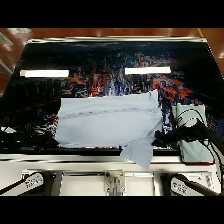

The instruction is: Fold the shirts.

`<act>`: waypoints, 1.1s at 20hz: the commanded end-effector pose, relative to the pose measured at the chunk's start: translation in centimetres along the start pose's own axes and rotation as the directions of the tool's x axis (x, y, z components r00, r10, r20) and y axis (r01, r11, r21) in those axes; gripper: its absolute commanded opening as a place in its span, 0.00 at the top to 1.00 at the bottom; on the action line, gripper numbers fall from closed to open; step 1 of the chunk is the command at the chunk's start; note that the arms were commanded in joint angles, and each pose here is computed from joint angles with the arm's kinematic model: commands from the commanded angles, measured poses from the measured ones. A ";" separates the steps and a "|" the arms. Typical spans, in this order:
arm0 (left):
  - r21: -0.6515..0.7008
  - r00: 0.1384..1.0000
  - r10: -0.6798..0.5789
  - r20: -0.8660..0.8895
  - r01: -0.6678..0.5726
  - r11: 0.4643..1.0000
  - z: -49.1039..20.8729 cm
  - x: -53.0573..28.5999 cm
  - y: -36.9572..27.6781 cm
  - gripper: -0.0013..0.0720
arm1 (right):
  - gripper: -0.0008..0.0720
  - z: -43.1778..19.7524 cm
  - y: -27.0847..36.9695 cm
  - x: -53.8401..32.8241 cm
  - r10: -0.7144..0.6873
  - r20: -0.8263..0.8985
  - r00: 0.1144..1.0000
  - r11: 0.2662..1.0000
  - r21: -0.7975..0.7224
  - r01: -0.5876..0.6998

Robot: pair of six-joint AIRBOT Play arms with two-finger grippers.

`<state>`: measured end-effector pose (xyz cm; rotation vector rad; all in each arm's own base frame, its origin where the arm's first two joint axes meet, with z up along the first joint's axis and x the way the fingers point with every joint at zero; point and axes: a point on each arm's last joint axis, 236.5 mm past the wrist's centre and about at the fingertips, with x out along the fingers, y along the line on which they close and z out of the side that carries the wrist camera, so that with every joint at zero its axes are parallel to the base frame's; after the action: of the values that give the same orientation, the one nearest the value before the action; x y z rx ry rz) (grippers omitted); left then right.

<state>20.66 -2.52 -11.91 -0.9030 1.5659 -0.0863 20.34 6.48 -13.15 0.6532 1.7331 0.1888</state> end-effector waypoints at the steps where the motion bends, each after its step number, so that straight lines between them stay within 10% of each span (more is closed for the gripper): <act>1: 0.124 0.998 -0.061 0.016 0.059 0.991 0.5 -0.6 -1.8 0.93 | 0.91 0.3 2.8 -0.3 0.112 0.010 0.994 0.987 -0.114 -0.110; 5: 0.254 0.987 -0.128 0.094 0.100 0.962 3.0 -4.3 -5.5 0.93 | 0.91 2.2 9.3 -5.5 0.294 0.078 0.953 0.931 -0.250 -0.267; 14: 0.400 0.922 -0.149 0.356 -0.007 0.916 13.6 -11.1 -14.6 0.93 | 0.91 16.2 15.1 -19.8 0.309 0.550 0.776 0.946 -0.265 -0.189; 22: 0.254 0.967 -0.111 0.230 0.050 0.966 20.1 -3.6 -15.3 0.92 | 0.90 23.8 12.4 -12.1 0.243 0.529 0.813 0.970 -0.141 -0.199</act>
<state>43.61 -1.78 -3.05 -0.6944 1.2112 -0.2477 46.48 5.52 -0.40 0.7498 1.0836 0.2588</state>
